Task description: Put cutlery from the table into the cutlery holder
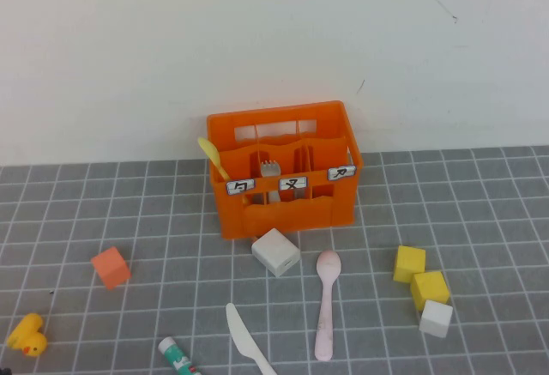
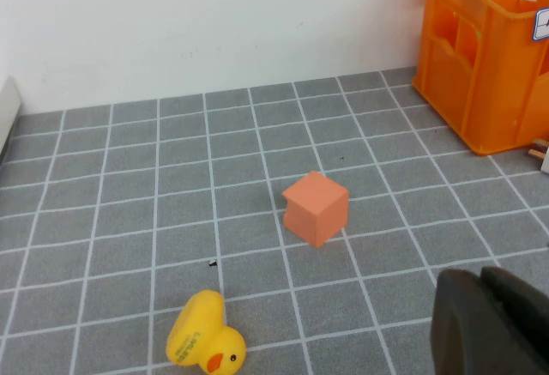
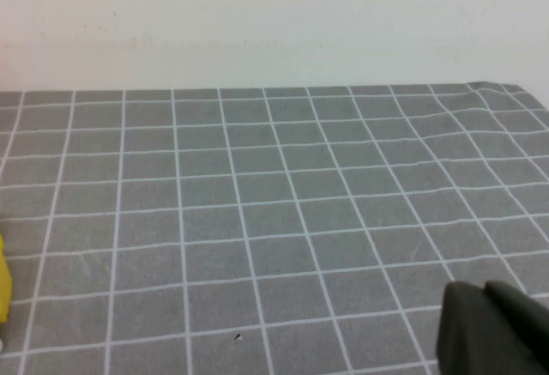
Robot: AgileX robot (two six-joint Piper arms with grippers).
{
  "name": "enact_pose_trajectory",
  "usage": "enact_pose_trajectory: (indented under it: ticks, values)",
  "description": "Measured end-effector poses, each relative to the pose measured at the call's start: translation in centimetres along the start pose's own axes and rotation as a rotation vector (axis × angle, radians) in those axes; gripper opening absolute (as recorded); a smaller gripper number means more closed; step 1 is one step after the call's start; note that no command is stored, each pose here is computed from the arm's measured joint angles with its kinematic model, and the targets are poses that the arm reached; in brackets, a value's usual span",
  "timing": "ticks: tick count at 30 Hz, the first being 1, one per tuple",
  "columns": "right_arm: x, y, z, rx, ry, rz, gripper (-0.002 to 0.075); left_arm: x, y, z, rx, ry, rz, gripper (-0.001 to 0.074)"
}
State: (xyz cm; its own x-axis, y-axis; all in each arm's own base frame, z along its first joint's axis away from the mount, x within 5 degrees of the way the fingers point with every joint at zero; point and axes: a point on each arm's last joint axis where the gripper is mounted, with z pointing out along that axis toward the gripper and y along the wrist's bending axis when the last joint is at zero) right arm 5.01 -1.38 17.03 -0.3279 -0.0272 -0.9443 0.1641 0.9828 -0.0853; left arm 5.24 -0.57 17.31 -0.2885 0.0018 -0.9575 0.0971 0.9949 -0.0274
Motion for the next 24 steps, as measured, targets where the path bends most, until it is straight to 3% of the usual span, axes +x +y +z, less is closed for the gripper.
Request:
enact_pose_trajectory:
  ticks: [6,24]
  values:
    - [0.0,0.1,0.0,-0.013,0.0,0.028,-0.0003,0.0,0.0,0.0,0.0,0.0,0.0,-0.0001]
    - [0.0,1.1,-0.1,-0.141,-0.011,-0.173,-0.0003,0.0,0.0,0.0,0.0,0.0,0.002,-0.0001]
